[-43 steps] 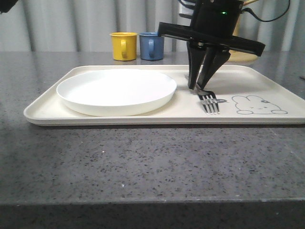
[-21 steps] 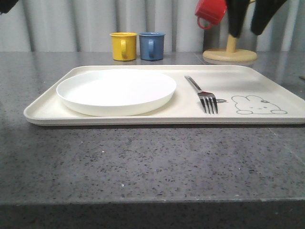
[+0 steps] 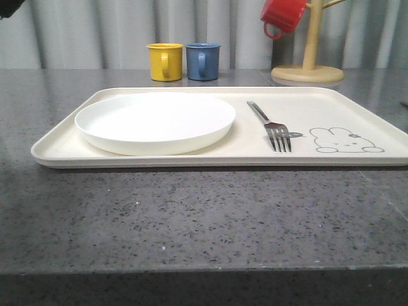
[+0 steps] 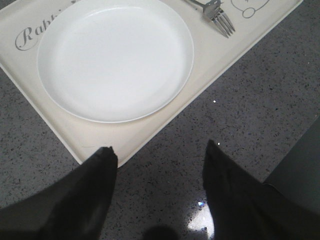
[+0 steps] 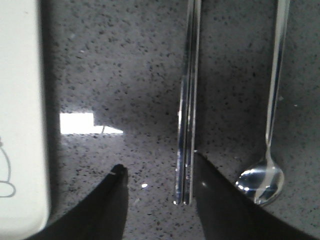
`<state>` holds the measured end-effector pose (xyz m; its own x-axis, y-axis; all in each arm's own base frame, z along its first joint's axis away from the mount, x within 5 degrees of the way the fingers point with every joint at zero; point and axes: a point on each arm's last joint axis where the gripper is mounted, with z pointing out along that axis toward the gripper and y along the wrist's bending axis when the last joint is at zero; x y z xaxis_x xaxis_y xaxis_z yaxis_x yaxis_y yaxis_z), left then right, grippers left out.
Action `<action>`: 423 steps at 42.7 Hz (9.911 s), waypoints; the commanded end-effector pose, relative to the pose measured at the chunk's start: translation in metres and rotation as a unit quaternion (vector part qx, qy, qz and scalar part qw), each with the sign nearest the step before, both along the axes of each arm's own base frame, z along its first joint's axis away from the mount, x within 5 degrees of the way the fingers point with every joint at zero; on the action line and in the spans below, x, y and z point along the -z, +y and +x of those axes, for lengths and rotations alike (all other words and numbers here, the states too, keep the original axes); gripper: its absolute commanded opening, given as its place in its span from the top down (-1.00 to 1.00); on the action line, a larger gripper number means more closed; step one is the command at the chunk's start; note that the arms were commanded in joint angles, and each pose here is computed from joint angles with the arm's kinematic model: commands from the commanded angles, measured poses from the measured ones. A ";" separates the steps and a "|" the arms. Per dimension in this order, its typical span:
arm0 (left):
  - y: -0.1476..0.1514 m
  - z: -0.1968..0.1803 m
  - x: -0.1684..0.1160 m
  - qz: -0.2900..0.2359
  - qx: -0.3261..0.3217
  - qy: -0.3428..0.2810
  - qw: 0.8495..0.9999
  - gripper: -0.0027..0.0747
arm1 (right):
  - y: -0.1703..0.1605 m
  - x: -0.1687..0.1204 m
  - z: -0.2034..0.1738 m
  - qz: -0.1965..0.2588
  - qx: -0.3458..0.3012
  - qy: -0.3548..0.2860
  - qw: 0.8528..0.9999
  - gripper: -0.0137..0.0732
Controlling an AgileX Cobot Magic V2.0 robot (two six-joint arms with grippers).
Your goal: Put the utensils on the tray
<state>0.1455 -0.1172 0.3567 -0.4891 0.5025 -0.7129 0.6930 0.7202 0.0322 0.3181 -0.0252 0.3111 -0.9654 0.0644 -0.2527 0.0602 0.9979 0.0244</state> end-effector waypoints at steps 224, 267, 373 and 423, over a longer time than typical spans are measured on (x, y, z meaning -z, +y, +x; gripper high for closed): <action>-0.004 0.003 -0.018 -0.053 -0.006 -0.055 0.997 -0.08 | 0.079 -0.019 0.023 0.098 -0.118 -0.050 0.987 0.65; -0.004 0.003 -0.018 -0.053 -0.006 -0.055 0.997 -0.08 | 0.088 0.022 0.053 0.131 -0.039 -0.023 0.990 0.20; -0.004 0.003 -0.018 -0.055 -0.005 -0.053 0.997 0.10 | 0.057 -0.079 -0.242 0.086 -0.167 -0.336 0.923 0.84; 0.016 0.001 -0.022 -0.044 -0.036 -0.097 0.994 0.98 | 0.057 -0.081 -0.240 0.100 -0.145 -0.346 0.922 0.84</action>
<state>0.1470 -0.1099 0.3620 -0.4420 0.4731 -0.7621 0.6663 0.7420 0.0741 0.0751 0.0313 0.3826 -0.6163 -0.0864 -0.7828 -0.3052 0.9425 0.1362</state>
